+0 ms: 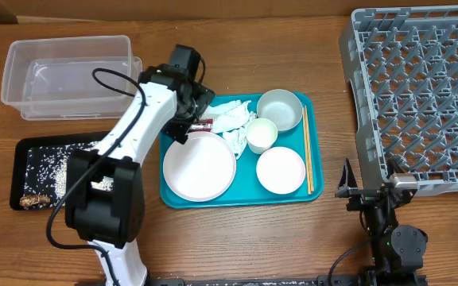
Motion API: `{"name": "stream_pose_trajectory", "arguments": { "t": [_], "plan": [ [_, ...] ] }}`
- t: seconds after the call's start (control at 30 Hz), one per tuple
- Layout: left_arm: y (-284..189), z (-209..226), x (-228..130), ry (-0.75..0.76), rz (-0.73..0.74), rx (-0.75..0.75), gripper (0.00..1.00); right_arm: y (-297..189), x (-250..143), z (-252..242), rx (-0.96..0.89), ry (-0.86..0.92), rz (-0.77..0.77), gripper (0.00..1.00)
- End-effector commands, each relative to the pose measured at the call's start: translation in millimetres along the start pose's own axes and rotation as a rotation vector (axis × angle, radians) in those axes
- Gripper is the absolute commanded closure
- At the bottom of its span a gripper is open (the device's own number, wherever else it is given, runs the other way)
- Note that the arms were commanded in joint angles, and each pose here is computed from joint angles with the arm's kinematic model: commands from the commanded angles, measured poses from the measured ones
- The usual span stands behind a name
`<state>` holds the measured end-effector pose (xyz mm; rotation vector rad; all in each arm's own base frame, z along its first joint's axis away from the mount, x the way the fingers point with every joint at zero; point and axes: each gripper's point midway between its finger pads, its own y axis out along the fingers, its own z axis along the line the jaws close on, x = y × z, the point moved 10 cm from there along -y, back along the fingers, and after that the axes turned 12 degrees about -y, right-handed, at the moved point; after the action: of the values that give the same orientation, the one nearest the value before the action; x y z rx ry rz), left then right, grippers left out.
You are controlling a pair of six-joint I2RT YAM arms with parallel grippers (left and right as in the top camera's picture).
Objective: Sort waste into correct bins and load items into the dishwasher
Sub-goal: 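Grasp the red candy wrapper on the teal tray with the left gripper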
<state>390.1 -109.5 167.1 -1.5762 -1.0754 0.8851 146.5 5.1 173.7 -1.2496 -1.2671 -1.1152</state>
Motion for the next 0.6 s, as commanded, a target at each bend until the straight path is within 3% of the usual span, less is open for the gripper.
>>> {"name": "stream_pose_trajectory", "arguments": {
  "t": [0.0, 0.4, 0.5, 0.57],
  "plan": [
    [4.0, 0.8, 12.7, -0.059, 0.017, -0.012, 0.00, 0.0, -1.8, 0.0, -0.003, -0.003, -0.007, 0.00],
    [7.6, 3.0, 18.5, -0.071, -0.002, -0.014, 0.00, 0.0, -1.8, 0.0, -0.003, -0.003, -0.007, 0.00],
    [8.0, 3.6, 21.1, -0.075, -0.016, -0.012, 0.14, 0.0, -1.8, 0.0, -0.003, -0.003, -0.007, 0.00],
    [8.0, 4.3, 21.4, -0.075, -0.022, -0.007, 0.17, 0.0, -1.8, 0.0, -0.003, -0.003, -0.007, 0.00]
  ]
}}
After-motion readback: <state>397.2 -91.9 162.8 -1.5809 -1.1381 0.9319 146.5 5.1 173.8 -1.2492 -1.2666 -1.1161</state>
